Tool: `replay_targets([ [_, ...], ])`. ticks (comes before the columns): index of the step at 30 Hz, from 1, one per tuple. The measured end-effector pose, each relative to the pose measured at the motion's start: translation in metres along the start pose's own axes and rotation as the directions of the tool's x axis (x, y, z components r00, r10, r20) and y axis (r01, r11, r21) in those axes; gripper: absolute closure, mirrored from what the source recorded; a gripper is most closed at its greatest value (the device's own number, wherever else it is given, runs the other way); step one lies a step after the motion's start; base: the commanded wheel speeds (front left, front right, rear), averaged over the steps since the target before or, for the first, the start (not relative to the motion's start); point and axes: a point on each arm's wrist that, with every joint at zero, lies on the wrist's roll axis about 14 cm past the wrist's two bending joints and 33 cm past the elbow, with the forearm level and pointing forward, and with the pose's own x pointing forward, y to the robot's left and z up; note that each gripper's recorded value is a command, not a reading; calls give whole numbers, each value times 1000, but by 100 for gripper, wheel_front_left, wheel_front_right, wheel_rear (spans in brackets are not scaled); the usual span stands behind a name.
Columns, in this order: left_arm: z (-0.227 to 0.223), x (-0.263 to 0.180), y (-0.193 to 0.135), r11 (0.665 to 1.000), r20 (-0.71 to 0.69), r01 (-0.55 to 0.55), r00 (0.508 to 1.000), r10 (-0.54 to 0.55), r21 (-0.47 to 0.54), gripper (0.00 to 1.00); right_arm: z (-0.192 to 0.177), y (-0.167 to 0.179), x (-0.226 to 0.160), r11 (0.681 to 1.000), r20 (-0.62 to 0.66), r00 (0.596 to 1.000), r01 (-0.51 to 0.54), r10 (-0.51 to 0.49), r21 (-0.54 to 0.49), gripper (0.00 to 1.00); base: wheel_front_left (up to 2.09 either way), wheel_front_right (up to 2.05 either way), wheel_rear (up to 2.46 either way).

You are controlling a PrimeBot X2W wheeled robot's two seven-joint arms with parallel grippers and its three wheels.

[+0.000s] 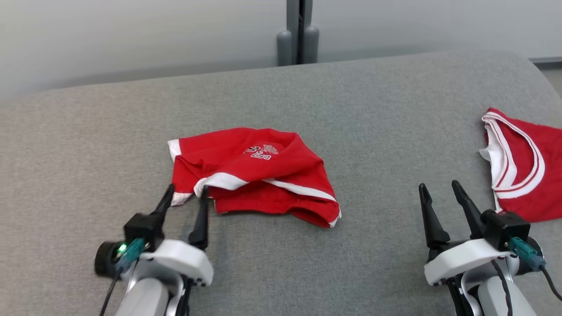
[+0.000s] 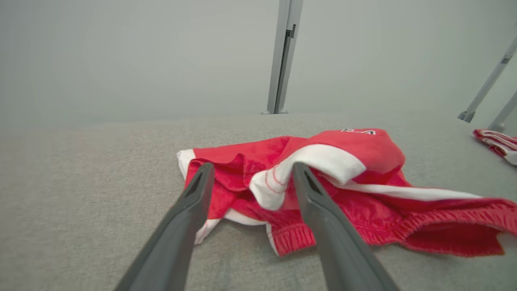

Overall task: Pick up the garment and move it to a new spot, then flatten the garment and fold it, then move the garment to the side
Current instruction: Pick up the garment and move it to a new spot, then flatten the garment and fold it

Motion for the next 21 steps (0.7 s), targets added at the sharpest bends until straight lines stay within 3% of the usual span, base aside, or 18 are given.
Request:
replay_targets([
  [13,5,-77,81,957,51,-289,956,289,10,0,1,24,-14,998,5,998,-63,63,6,0,0,0,0],
  [21,3,-99,100,936,52,-353,934,352,8,0,-3,36,-19,995,-5,995,-96,96,13,0,0,0,0],
])
